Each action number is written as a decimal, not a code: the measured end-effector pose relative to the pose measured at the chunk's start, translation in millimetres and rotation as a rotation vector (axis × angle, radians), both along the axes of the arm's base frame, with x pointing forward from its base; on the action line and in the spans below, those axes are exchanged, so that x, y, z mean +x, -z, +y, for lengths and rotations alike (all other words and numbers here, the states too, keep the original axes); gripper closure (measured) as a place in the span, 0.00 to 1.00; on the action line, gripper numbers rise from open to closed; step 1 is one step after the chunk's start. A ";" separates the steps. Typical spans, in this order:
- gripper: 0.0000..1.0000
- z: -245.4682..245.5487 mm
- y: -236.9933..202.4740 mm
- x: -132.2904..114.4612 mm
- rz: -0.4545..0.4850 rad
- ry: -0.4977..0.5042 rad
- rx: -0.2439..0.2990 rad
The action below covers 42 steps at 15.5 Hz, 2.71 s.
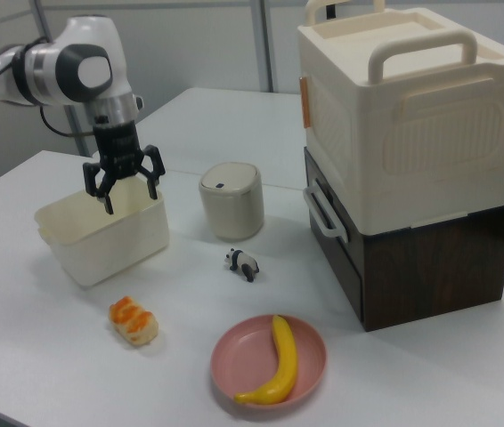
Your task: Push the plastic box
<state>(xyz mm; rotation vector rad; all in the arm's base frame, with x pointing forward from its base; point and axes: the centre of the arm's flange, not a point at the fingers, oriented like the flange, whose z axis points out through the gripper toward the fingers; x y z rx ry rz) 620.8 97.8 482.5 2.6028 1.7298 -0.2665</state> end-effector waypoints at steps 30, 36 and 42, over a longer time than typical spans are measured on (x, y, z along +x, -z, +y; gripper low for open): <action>0.00 -28.5 -13.9 8.7 -0.093 0.578 0.031; 0.00 -127.7 -61.8 -7.0 -0.156 1.056 0.006; 0.00 -141.6 -73.8 -11.6 -0.211 1.342 -0.056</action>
